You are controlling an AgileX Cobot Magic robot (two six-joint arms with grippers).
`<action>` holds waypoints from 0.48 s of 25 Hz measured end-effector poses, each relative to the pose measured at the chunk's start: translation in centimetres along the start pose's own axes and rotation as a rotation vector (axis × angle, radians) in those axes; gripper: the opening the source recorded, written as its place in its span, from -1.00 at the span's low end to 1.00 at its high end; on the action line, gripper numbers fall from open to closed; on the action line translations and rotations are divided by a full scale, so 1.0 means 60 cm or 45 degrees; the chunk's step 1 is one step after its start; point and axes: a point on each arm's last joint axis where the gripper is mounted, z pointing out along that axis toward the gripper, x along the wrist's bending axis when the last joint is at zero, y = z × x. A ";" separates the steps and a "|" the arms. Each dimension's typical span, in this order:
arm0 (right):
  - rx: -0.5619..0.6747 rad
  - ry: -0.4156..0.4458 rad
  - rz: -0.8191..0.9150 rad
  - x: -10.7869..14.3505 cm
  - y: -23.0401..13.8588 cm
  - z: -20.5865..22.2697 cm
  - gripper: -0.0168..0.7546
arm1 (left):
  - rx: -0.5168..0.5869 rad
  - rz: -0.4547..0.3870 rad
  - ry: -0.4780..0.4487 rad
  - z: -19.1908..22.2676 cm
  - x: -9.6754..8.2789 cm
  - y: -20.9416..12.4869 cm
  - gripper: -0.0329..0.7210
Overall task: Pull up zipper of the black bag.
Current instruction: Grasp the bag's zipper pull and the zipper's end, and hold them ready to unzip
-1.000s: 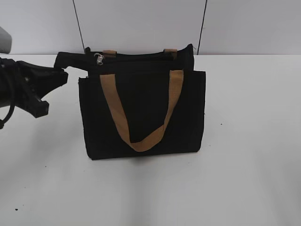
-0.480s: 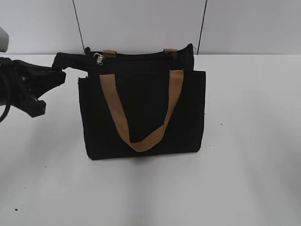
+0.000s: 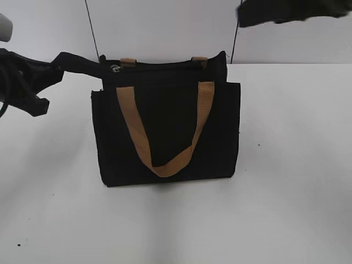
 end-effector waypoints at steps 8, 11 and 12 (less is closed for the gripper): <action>0.137 0.164 -0.097 0.074 0.078 0.163 0.40 | -0.078 0.089 0.013 -0.025 -0.001 0.028 -0.83; 0.184 0.217 -0.134 0.095 0.096 0.209 0.31 | -0.119 0.123 0.024 -0.038 -0.002 0.041 -0.83; 0.192 0.232 -0.145 0.101 0.102 0.219 0.26 | -0.129 0.142 0.023 -0.042 -0.003 0.044 -0.83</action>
